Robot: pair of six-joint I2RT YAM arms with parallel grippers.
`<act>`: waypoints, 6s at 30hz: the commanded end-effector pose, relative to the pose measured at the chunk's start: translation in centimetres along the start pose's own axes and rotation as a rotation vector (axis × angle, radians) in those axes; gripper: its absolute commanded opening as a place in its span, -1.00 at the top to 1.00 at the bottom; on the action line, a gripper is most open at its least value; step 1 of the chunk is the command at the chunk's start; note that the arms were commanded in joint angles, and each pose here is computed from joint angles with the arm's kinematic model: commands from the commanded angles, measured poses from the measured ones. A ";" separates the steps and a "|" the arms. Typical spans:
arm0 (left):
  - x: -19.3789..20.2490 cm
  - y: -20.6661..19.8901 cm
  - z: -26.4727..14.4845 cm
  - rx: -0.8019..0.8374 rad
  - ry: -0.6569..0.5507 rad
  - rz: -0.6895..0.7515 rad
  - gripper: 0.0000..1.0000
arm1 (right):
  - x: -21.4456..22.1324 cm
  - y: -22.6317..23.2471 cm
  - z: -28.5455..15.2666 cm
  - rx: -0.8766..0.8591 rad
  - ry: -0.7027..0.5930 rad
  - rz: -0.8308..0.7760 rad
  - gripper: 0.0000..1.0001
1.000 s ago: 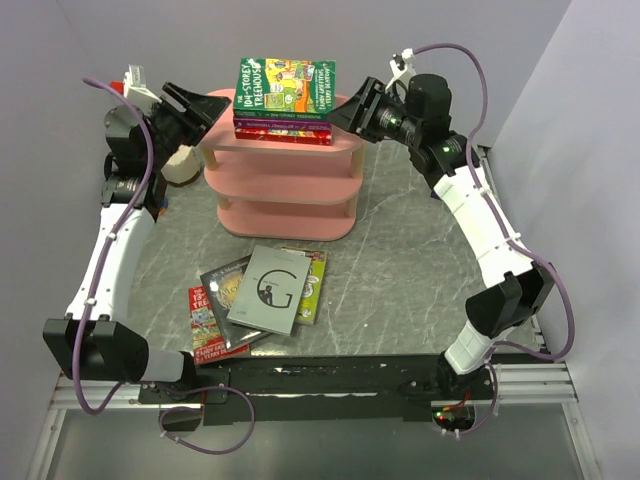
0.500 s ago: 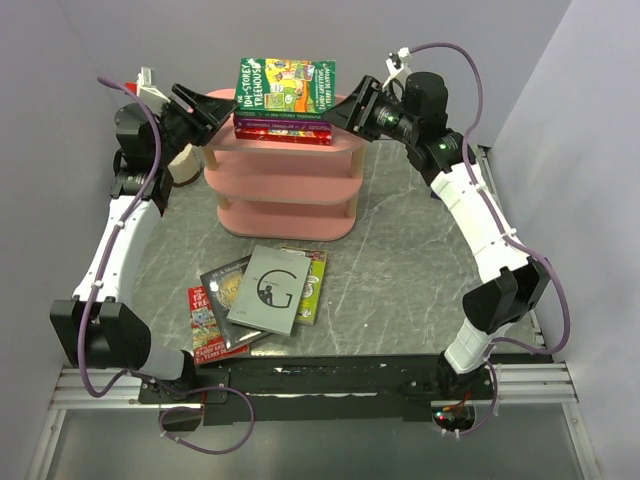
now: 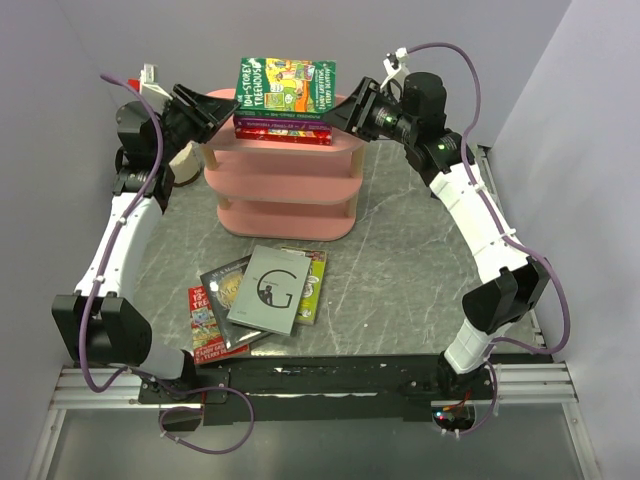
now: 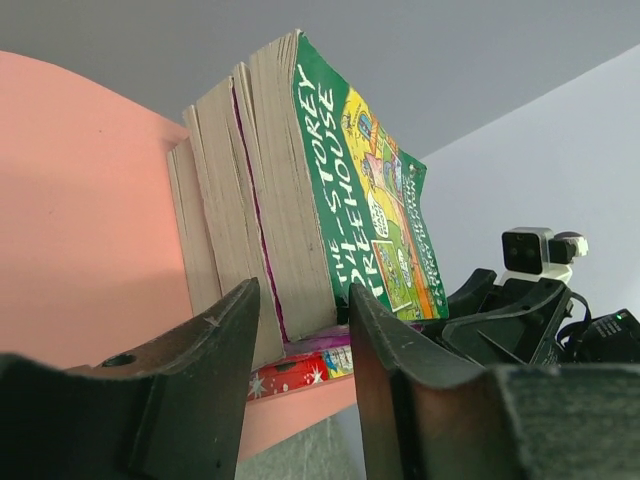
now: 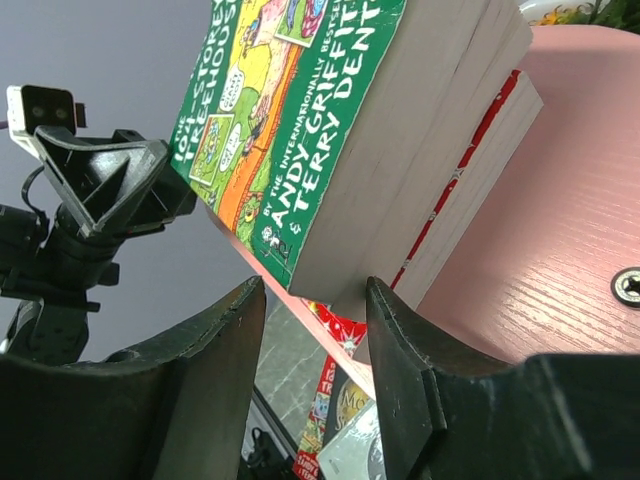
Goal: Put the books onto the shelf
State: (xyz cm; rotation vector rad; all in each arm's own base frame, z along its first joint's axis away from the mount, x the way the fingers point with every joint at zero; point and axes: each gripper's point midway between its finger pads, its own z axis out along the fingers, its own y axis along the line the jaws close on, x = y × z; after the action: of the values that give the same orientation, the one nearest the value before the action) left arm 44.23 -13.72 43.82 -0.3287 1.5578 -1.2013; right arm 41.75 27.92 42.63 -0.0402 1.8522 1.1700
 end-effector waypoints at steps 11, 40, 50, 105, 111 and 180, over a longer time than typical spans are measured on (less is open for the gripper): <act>0.4 -4.2 0.0 0.124 0.026 0.062 0.11 | -0.1 3.6 -0.2 -0.088 -0.021 -0.057 -0.04; 1.7 -6.8 -1.8 0.154 0.024 0.075 0.10 | 1.4 5.5 -2.3 -0.114 -0.026 -0.069 -0.04; 2.0 -6.7 -2.1 0.148 0.025 0.075 0.10 | 2.0 5.6 -2.8 -0.112 -0.026 -0.072 -0.04; -0.5 -4.0 -2.0 0.065 -0.045 0.084 -0.33 | -0.6 2.6 -1.9 -0.021 -0.044 -0.072 -0.25; -2.0 -3.5 -2.7 0.044 -0.079 0.078 -0.41 | -1.7 2.4 -3.6 -0.001 -0.079 -0.074 -0.38; -4.5 2.0 -7.0 -0.297 -0.299 0.053 -0.53 | -3.1 -0.9 -9.2 0.176 -0.327 -0.094 0.41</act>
State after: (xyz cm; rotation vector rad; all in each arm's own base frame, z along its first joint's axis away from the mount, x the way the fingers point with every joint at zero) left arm 42.37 -9.63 42.81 -0.4962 1.5311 -1.0257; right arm 40.20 22.77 40.13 0.1012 1.8700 0.9252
